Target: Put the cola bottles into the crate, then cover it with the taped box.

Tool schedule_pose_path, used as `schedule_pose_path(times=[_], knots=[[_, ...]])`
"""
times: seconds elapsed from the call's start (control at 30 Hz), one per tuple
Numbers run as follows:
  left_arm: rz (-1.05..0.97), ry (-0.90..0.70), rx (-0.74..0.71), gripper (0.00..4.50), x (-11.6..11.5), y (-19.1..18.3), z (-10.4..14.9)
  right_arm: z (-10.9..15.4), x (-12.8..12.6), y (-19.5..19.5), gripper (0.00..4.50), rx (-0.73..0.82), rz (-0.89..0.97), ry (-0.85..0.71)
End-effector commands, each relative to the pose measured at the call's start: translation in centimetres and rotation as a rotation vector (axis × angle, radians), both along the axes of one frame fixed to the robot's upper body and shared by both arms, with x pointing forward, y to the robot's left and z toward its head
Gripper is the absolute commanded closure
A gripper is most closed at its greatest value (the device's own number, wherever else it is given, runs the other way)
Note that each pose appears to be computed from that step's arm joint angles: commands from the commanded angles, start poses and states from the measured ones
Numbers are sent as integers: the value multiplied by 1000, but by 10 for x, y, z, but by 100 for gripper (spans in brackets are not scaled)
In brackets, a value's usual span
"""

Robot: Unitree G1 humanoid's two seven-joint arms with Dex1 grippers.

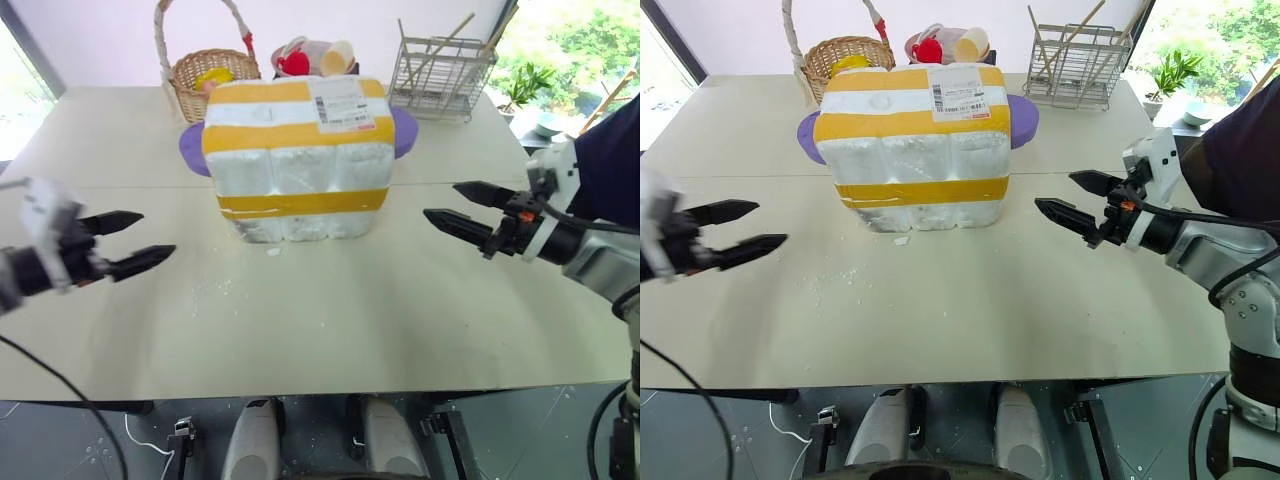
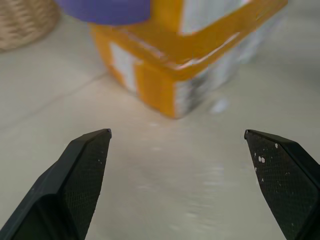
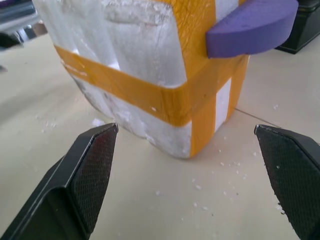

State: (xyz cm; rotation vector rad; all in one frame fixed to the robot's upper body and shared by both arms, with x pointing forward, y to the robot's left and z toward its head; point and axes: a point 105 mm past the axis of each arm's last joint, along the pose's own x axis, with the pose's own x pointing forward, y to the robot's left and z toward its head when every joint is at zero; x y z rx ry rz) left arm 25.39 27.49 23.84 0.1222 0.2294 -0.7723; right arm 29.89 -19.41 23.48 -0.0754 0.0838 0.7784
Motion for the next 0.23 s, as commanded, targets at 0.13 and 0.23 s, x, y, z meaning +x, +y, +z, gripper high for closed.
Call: schedule_pose_path(times=[0.13, 0.23], knots=[[-193, 72, -1, 3, -26, 1, 44, 35, -5, -9, 0, -46, 108, -94], [-194, 66, 54, 3, -20, 2, 46, 39, -6, -7, 0, -63, 162, -93]])
